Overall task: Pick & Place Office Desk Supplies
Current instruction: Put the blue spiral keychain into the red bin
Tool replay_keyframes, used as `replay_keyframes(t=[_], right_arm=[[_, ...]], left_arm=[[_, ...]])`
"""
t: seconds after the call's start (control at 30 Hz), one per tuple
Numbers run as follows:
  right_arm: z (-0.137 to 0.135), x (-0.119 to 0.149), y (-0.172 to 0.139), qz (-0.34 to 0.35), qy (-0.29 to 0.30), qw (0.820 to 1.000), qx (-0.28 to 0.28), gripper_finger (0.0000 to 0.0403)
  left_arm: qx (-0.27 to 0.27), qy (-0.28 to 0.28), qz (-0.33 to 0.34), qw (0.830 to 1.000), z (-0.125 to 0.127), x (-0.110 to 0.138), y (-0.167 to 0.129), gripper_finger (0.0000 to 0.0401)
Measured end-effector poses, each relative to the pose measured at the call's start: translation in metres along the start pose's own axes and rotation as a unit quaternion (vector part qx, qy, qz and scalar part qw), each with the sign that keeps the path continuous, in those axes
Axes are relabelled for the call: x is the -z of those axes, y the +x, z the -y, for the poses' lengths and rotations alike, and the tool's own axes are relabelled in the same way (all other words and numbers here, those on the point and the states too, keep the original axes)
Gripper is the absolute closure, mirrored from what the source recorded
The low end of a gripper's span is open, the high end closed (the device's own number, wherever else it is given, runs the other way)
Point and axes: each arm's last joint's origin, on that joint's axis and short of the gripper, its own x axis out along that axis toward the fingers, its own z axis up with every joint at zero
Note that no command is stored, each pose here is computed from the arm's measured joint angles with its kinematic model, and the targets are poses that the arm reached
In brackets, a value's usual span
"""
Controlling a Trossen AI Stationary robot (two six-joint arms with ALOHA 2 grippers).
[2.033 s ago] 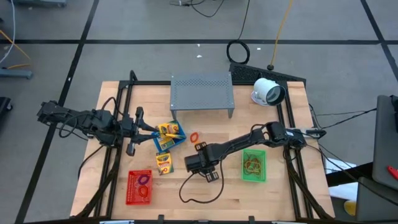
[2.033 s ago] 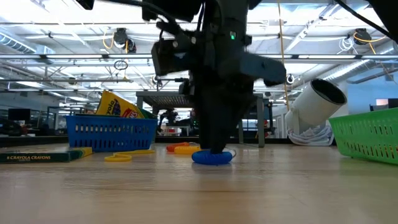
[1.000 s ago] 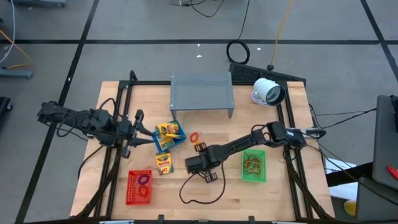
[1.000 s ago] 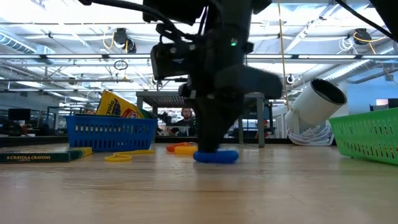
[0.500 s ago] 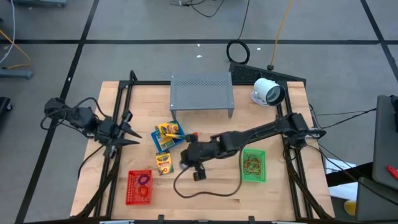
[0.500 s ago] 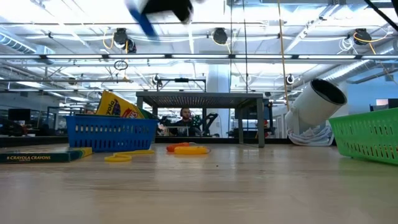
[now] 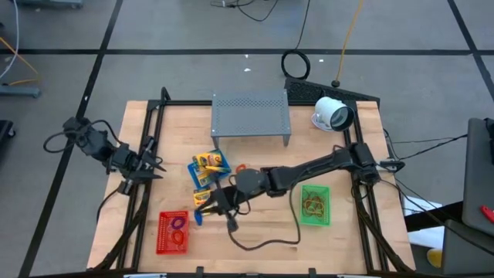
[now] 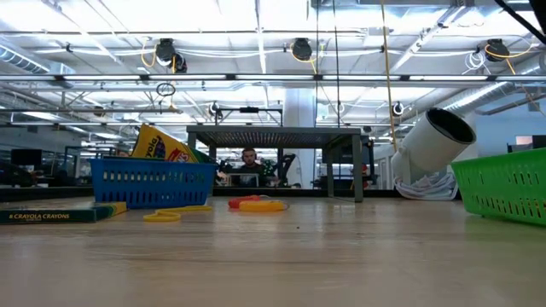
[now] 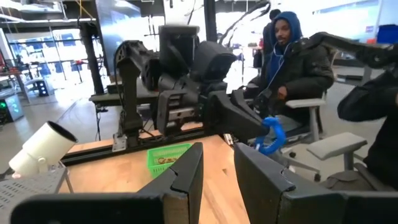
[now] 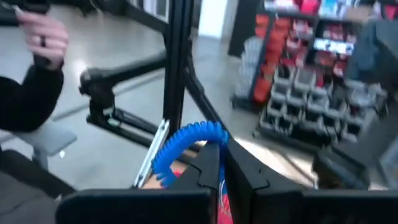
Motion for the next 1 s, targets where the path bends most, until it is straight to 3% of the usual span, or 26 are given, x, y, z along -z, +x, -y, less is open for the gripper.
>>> replay_keyframes(t=[0.17,0.43,0.67,0.8,1.0], right_arm=[[0.011,0.008,0.018,0.061,-0.013,0.998,-0.017,0.0402],[0.026,0.032,0.058,0.04,-0.009,0.998,-0.046,0.0403],[0.03,0.036,0.084,0.069,-0.017,0.996,-0.044,0.0403],[0.028,0.04,0.088,0.094,-0.016,0.995,-0.041,0.0403],[0.03,0.044,0.088,0.064,-0.022,0.998,-0.018,0.0403]], left_arm=[[0.002,0.006,-0.008,1.0,0.001,0.002,-0.001,0.0299],[-0.002,0.012,-0.007,1.0,0.0,0.001,-0.001,0.0299],[-0.008,0.016,-0.005,1.0,0.0,0.001,-0.001,0.0299],[-0.011,0.023,-0.005,1.0,0.0,0.001,-0.001,0.0299],[-0.014,0.023,-0.004,1.0,0.0,0.001,-0.001,0.0299]])
